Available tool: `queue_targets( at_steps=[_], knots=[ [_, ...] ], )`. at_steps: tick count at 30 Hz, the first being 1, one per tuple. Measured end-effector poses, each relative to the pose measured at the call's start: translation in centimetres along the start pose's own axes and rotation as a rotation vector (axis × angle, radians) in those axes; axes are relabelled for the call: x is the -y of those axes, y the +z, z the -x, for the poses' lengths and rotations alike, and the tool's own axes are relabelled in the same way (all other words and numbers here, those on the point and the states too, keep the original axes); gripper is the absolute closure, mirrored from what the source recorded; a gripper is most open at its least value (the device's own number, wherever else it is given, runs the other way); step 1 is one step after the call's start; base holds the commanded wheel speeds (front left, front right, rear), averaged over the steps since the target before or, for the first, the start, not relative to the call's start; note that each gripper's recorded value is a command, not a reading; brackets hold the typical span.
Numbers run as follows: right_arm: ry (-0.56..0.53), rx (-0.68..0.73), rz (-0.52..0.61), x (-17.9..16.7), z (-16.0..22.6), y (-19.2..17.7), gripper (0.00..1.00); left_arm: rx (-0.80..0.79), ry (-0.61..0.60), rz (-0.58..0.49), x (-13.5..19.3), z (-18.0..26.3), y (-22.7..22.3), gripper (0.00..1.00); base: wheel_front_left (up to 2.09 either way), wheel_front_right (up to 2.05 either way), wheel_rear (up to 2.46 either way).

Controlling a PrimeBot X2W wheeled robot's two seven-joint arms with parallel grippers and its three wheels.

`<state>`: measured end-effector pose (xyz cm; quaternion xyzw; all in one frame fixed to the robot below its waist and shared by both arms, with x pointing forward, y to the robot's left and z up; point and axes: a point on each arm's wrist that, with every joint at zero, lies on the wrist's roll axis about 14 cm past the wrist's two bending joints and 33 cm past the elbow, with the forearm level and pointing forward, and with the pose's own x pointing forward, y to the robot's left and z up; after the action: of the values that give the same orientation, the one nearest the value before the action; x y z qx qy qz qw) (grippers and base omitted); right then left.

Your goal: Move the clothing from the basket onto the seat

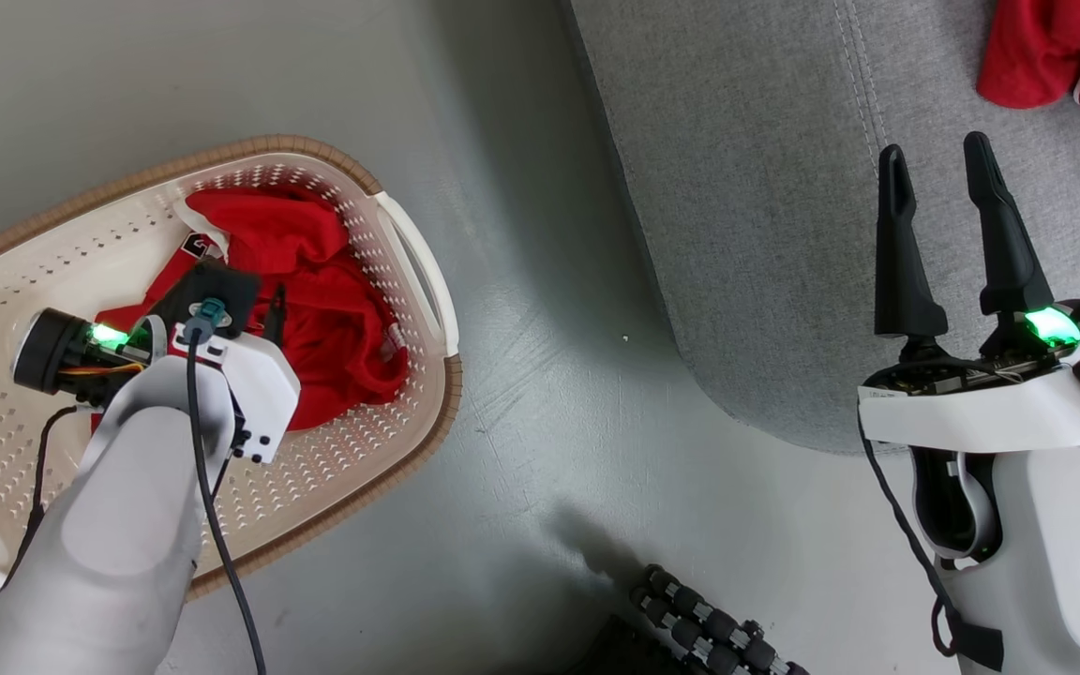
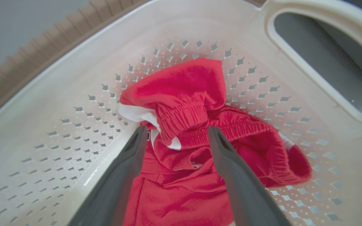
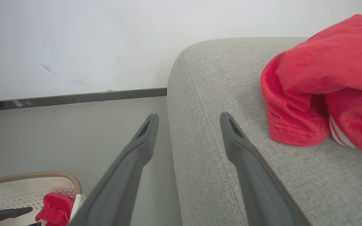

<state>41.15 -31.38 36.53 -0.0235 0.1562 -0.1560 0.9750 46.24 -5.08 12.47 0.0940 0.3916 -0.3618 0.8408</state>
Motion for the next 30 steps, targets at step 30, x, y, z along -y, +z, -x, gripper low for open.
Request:
queue_targets(
  at_steps=[30],
  knots=[
    [0.017, 0.007, 0.020, -0.5, -0.3, 0.1, 0.00, -0.109, 0.054, 0.126, 0.2, -1.1, -0.6, 0.00, 0.00, 0.00, 0.00]
  ],
)
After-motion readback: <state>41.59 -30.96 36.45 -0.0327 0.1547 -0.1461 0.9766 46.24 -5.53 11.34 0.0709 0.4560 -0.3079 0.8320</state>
